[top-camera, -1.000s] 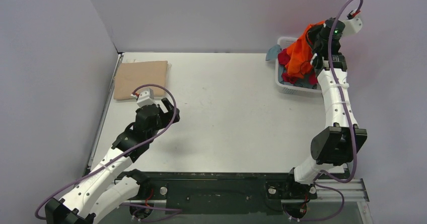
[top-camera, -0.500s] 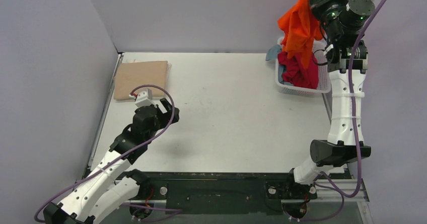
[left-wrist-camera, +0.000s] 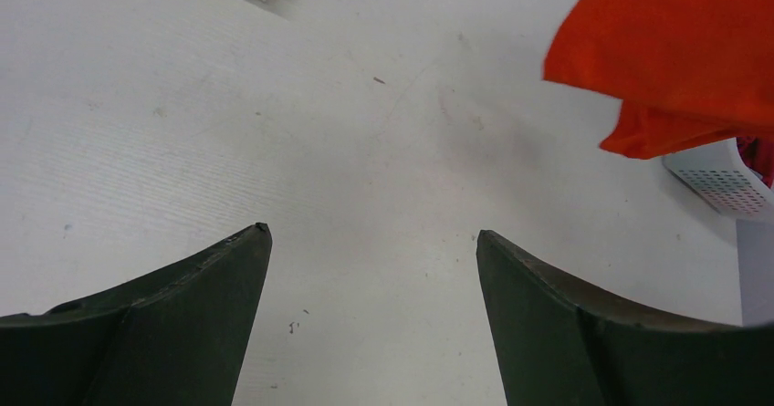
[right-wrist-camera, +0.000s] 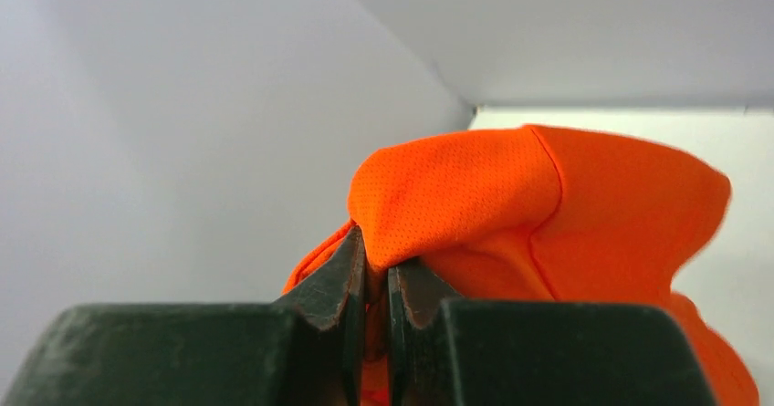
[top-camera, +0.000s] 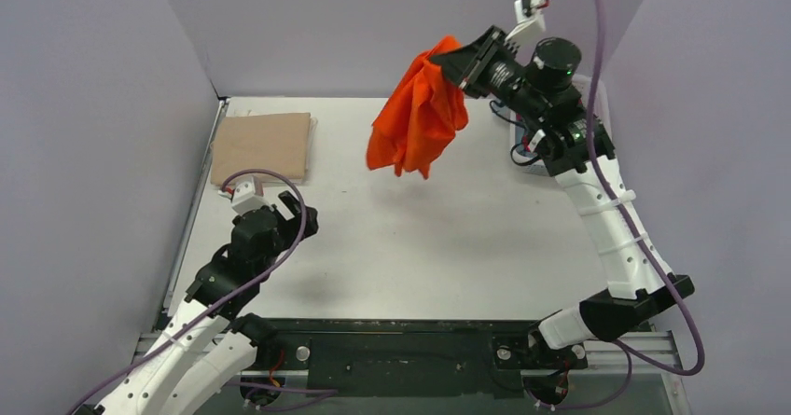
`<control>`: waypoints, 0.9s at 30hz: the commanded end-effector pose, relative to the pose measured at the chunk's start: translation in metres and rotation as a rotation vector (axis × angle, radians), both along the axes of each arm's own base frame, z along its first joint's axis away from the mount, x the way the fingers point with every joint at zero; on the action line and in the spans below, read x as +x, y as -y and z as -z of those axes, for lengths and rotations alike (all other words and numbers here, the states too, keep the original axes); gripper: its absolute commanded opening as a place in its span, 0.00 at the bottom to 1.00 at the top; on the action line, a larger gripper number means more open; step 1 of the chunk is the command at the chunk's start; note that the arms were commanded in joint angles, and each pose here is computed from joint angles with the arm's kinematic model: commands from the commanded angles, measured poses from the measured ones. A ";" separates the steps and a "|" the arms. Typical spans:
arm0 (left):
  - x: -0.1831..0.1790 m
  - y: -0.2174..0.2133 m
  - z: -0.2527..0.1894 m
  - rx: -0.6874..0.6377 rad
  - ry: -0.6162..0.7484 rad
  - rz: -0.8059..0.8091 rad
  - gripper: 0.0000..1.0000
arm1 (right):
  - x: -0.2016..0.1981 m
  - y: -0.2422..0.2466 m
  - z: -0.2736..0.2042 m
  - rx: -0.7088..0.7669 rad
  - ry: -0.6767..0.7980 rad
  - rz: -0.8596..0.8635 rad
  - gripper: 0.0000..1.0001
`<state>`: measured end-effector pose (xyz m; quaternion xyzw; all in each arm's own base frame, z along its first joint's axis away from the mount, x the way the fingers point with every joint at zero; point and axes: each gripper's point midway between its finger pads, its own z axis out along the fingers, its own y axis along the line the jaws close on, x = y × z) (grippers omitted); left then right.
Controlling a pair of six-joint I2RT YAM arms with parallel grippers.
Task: Fold and stack the t-shirts
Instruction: Move the tshirt to the center of the board, then flatten out the tshirt
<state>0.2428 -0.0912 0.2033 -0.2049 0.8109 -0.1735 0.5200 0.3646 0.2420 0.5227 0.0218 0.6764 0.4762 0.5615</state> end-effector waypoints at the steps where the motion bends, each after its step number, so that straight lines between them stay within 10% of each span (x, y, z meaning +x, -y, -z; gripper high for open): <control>1: -0.009 -0.018 -0.009 -0.020 -0.003 -0.089 0.93 | -0.013 -0.013 0.056 -0.018 -0.055 -0.039 0.00; 4: -0.012 -0.020 -0.003 -0.027 -0.018 -0.095 0.93 | 0.004 0.025 0.162 -0.148 -0.220 0.160 0.03; 9: -0.012 -0.011 0.011 -0.031 -0.070 -0.066 0.94 | -0.029 0.146 0.357 -0.386 -0.614 0.541 0.60; 13: -0.008 0.004 0.030 -0.046 -0.118 -0.017 0.94 | -0.062 0.204 0.370 -0.556 -0.647 0.701 0.90; 27: 0.060 0.026 0.090 -0.163 -0.272 0.085 0.94 | -0.117 0.132 0.403 -0.606 -0.680 0.366 0.92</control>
